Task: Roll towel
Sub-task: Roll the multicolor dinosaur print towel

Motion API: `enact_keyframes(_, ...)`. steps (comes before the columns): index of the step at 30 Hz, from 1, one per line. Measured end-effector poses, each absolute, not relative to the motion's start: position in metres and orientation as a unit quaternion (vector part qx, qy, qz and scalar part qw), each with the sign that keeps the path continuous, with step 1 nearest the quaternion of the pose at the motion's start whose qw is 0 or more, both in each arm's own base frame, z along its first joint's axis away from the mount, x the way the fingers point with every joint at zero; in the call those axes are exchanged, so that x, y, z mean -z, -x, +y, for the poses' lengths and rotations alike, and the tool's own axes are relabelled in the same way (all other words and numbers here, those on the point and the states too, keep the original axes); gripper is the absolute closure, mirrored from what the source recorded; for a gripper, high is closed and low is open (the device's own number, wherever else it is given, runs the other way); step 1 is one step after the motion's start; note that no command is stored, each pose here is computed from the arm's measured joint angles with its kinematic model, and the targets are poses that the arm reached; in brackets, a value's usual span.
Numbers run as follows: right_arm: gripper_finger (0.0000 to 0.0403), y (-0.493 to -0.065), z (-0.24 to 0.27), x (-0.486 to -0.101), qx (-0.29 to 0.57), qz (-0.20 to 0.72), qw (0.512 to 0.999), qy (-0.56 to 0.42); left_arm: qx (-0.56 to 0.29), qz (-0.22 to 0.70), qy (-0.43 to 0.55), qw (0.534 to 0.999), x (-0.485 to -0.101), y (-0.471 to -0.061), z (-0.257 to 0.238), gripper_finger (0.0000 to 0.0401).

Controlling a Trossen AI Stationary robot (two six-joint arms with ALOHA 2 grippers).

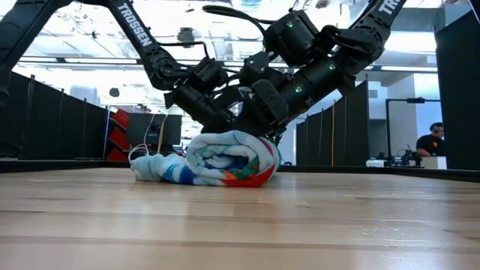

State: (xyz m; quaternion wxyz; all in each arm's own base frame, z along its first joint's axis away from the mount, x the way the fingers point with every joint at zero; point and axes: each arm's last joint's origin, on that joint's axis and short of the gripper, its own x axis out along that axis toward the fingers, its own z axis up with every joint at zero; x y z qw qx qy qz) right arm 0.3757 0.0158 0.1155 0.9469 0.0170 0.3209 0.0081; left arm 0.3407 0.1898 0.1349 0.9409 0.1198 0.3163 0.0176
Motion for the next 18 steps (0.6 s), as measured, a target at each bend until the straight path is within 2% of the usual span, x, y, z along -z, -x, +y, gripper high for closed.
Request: enact_keyframes(18, 0.0026, -0.371, 0.046, -0.133, -0.018, 0.306, 0.948, -0.088, -0.023, 0.341, -0.087, 0.936, -0.131, -0.333, 0.196, 0.0077)
